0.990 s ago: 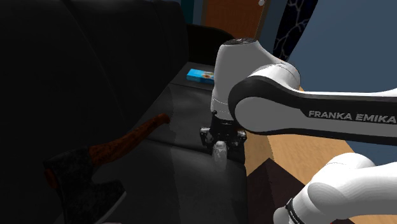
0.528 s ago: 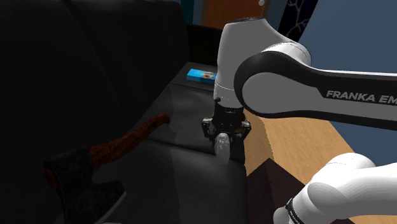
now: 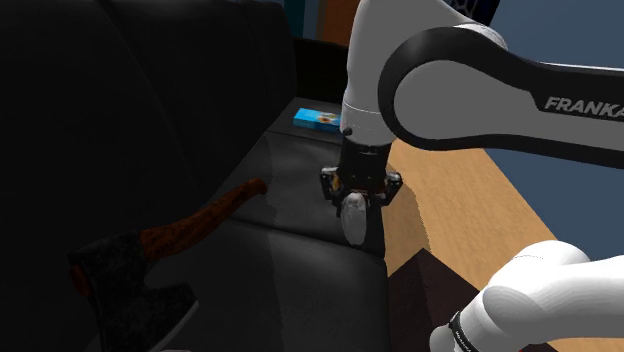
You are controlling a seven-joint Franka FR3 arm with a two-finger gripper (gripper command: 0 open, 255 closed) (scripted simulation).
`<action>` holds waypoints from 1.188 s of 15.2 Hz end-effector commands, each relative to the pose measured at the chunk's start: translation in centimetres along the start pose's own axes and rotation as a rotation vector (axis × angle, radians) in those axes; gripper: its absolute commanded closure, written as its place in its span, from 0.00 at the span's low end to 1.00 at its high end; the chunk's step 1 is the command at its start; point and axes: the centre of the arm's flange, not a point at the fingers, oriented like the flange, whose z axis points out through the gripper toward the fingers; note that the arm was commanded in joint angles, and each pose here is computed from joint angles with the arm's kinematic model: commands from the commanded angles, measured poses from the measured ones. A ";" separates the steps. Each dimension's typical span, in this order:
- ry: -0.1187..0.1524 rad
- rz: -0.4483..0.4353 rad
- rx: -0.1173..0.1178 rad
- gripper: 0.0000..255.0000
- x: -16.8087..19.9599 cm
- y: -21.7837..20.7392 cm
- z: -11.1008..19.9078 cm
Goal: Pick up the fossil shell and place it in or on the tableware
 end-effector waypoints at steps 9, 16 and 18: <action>0.000 0.000 0.000 1.00 6.5 1.5 -2.0; 0.000 0.000 0.000 1.00 15.5 3.4 -1.6; 0.000 0.000 0.000 1.00 18.1 3.9 -1.5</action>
